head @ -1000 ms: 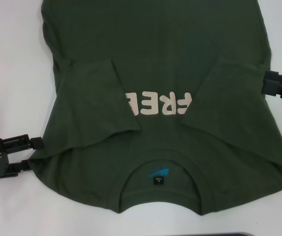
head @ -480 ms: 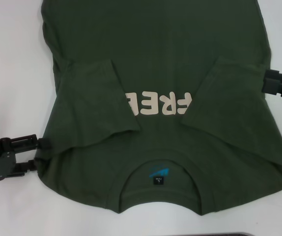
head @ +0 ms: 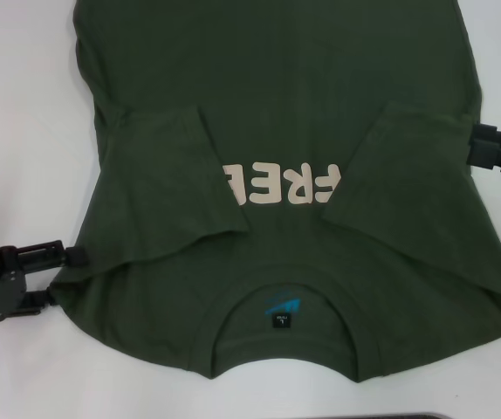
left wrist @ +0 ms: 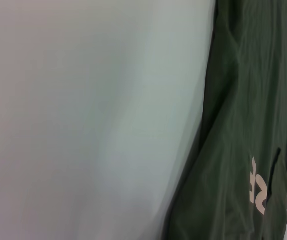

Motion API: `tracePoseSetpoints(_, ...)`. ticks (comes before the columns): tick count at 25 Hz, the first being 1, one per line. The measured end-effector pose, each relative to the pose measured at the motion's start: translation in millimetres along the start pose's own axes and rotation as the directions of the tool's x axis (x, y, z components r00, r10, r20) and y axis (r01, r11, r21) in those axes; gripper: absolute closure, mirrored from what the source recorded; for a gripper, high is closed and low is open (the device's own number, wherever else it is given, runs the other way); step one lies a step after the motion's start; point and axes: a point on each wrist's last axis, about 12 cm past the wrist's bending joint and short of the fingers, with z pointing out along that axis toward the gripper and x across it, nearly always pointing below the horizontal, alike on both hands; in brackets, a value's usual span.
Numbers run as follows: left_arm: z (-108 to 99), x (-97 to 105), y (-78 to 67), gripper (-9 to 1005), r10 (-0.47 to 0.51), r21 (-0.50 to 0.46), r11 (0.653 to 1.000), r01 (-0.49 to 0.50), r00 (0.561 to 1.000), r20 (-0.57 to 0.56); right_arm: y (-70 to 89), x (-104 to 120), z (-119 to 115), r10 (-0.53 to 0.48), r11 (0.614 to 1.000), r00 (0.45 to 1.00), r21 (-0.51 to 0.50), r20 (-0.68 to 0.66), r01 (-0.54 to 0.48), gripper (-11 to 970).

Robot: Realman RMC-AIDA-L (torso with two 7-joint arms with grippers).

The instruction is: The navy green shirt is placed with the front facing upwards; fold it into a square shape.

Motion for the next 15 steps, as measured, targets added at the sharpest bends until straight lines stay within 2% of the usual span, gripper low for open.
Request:
tracePoseSetpoints(8, 1.1, 0.4, -0.2, 169, -0.003, 0.002, 1.000, 0.003, 1.000, -0.003, 0.1, -0.2, -0.5, -0.001, 1.000, 1.000, -0.001, 0.002, 0.001, 73)
tracePoseSetpoints(14, -0.1, 0.3, -9.0, 172, 0.033, 0.006, 0.999, -0.033, 0.999, -0.010, 0.1, 0.3, -1.4, 0.000, 1.000, 1.000, 0.000, 0.003, 0.000, 74)
tracePoseSetpoints(15, 0.1, 0.2, -9.8, 207, 0.034, 0.004, 0.999, -0.034, 0.999, -0.014, 0.2, 0.4, -1.5, 0.001, 1.000, 1.000, 0.000, 0.003, -0.001, 74)
